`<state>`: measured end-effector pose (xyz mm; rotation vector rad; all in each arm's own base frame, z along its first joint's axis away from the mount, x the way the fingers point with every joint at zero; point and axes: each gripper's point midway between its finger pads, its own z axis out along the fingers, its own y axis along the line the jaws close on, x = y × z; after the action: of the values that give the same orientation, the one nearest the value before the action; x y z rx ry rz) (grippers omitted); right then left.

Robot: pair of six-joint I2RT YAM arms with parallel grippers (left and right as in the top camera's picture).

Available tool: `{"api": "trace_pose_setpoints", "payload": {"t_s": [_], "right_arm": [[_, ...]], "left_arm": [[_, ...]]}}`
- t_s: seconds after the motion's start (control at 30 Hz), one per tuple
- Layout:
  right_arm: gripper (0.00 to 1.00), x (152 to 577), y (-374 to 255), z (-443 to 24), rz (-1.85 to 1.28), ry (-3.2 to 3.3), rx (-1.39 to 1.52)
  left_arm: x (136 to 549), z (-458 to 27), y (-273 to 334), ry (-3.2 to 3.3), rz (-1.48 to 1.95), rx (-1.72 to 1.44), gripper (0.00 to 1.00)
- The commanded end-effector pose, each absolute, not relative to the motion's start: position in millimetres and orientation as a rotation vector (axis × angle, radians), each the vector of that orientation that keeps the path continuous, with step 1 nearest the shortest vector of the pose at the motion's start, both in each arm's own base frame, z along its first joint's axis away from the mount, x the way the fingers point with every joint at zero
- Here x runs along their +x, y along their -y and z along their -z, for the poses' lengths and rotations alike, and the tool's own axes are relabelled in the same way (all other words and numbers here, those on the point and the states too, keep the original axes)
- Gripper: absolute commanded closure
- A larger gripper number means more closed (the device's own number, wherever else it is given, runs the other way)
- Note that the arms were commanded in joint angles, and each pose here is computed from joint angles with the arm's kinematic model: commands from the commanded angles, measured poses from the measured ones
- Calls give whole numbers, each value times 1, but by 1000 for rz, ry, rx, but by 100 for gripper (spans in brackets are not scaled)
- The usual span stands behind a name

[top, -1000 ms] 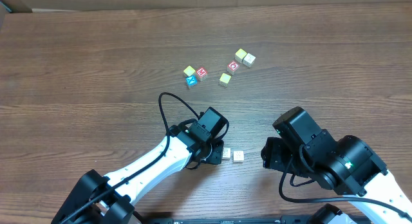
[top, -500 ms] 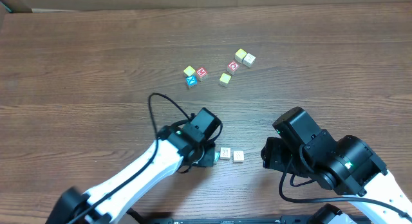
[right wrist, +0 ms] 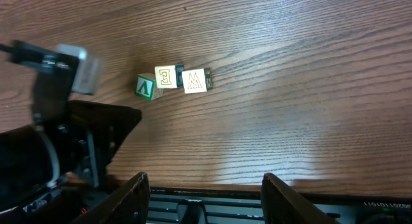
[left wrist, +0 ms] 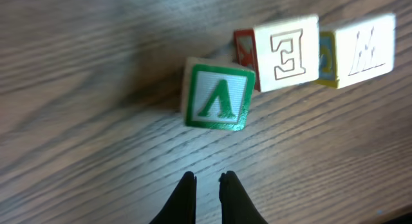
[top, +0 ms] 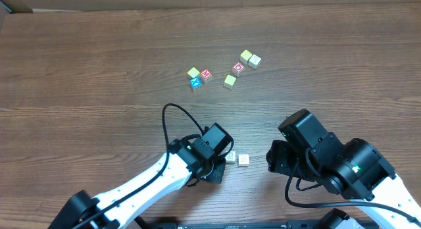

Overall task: Flip 3 blocks
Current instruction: 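Carry the A block forward and place it left of the E block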

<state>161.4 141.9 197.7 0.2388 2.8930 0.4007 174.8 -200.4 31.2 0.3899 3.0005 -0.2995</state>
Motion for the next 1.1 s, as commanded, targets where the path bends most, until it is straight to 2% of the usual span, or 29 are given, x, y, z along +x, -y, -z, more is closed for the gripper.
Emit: {"api": "trace_pose_setpoints", "payload": {"t_s": [0.0, 0.47, 1.07], "right_arm": [[43, 161, -144, -201, -416, -2884, 231], [43, 161, -143, -201, -415, -2884, 231], [43, 161, -143, -201, -412, -2888, 231]], "left_arm": [[161, -13, 198, -3076, 297, 374, 94], [166, 16, 208, -3117, 299, 355, 93], [181, 18, 213, -3056, 304, 342, 92]]}}
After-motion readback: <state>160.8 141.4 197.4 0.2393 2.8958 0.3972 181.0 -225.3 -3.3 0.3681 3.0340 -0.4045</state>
